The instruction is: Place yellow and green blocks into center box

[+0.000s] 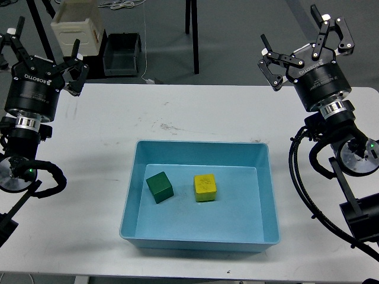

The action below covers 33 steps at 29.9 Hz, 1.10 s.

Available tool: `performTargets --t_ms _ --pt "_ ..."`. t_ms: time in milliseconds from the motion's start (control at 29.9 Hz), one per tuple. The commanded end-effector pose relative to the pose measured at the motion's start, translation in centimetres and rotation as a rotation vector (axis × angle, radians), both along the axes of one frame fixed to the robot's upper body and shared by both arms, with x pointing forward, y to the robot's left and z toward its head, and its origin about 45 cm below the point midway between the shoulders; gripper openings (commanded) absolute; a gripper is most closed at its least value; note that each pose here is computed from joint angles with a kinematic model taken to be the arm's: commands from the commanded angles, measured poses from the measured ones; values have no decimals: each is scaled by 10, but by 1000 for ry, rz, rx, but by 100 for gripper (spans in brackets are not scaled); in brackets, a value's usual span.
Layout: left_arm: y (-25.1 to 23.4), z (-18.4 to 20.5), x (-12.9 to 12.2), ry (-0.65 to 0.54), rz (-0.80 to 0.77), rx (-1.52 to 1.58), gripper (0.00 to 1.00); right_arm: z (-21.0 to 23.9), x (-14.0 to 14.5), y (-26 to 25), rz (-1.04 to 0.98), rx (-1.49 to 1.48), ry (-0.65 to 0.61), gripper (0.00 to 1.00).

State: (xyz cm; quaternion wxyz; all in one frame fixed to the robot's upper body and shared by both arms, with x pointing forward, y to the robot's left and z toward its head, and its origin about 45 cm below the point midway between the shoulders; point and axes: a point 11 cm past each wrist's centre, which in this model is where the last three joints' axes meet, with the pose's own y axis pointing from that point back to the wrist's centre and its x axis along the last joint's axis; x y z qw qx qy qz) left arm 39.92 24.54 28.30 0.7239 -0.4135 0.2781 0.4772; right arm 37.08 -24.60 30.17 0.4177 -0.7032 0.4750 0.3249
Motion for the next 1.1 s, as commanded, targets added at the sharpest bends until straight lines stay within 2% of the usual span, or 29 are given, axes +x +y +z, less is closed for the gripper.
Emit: performTargets --t_ms 0,301,434,668,1069 --pt "3 -20 -18 75 -22 -79 100 -23 -14 -18 -65 60 46 100" --pt "-5 -64 -62 191 21 -315 100 -73 -59 -63 -188 67 157 100" --pt "-13 -78 -71 235 14 -344 100 -88 -74 -74 -214 112 200 100" --pt "-17 -100 -96 307 2 -360 100 -105 -105 -88 -199 234 209 100" --pt "-21 -103 -110 323 -29 -458 100 -113 -117 -90 -188 302 212 100"
